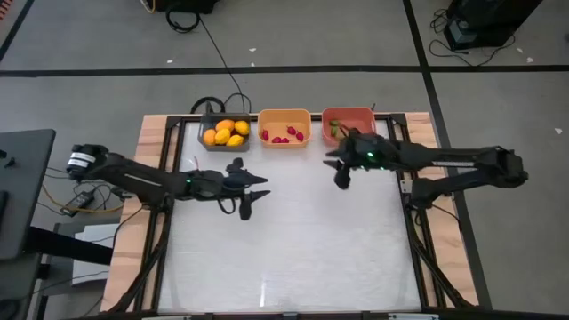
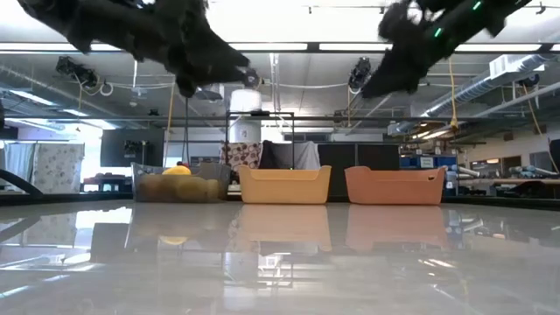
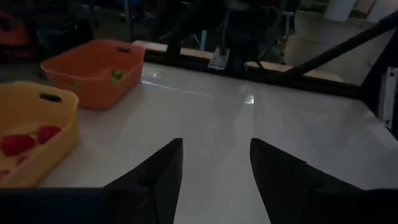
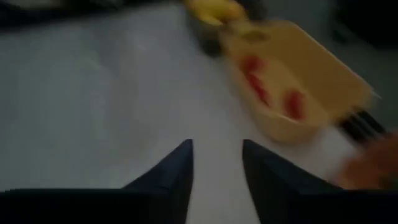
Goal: Sort produce into baskets
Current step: Return to Home position
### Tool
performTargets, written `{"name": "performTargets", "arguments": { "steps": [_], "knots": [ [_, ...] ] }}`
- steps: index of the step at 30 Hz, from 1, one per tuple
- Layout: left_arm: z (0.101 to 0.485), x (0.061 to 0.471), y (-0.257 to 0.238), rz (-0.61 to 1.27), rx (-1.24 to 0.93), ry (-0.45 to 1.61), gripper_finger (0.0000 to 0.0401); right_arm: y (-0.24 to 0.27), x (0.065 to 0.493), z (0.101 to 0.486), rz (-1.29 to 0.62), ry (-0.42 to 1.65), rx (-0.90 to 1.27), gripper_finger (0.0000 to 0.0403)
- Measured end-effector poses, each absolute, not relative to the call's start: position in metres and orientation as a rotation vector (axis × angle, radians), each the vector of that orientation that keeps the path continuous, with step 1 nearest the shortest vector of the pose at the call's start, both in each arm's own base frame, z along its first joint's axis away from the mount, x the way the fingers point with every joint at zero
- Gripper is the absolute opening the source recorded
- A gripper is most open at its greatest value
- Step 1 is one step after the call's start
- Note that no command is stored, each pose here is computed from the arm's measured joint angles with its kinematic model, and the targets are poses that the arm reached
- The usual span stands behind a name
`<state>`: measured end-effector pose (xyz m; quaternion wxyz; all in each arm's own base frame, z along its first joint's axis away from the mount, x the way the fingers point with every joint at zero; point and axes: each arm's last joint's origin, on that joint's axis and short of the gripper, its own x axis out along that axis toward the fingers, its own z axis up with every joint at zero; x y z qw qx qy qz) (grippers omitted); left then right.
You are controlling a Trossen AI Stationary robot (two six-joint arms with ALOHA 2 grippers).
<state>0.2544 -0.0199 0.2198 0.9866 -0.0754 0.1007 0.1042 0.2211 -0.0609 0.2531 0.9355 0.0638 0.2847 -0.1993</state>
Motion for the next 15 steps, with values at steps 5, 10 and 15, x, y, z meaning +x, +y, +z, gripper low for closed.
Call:
{"name": "performTargets", "arguments": {
  "steps": [5, 10, 15],
  "knots": [
    [0.244, 0.228, -0.017, 0.204, -0.117, 0.197, 0.0165, -0.031, 0.201, 0.285, -0.242, 0.425, 0.111, 0.0038],
    [0.257, 0.205, -0.018, 0.189, -0.109, 0.186, 0.0138, -0.011, 0.169, 0.311, -0.149, 0.282, 0.097, 0.0014],
    [0.25, 0.18, -0.019, 0.162, -0.081, 0.101, 0.0122, 0.004, 0.142, 0.314, -0.074, 0.194, 0.092, 0.0007]
  ]
}}
